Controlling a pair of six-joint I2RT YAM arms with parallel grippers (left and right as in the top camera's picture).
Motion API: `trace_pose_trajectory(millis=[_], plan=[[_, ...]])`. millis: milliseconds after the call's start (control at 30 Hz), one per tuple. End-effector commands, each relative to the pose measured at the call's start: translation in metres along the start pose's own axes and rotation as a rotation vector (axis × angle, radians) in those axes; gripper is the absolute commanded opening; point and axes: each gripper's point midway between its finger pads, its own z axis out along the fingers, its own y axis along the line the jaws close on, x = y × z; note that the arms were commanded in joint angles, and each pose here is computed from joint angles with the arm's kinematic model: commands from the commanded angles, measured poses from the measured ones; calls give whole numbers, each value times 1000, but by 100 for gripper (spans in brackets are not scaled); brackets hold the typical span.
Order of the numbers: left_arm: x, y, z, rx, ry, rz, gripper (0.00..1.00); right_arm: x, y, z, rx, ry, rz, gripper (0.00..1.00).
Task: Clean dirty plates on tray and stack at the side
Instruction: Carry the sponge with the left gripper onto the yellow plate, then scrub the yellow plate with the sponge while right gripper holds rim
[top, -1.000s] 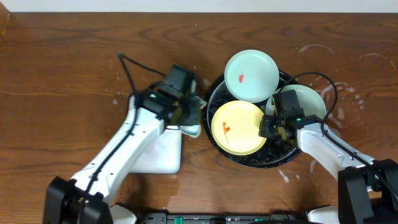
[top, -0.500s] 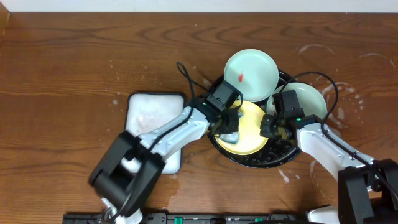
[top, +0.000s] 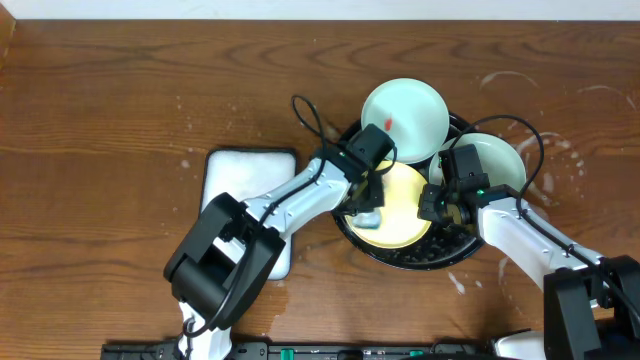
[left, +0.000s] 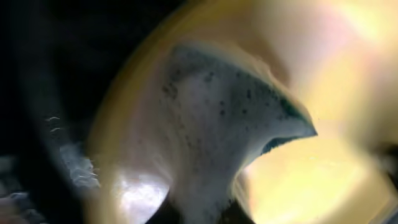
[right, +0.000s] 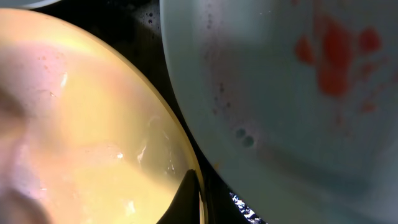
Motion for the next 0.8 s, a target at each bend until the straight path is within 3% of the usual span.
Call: trace_pose_trajectory(millis=[0,133,267,533,767], plan=[[-29,60,1,-317,-147,50,8,2,-17,5,79,-2,27,1],[-32,56,3,-318,-166,81,7,3,-17,5,80,0,27,1],[-26,33,16,-221,-142,94,8,4,-17,4,82,4,26,1],[20,-47,60,192,128,66,8,4,-17,4,82,5,15,1],[49,-63,68,272,257,60,7,4,-17,4,82,5,15,1]])
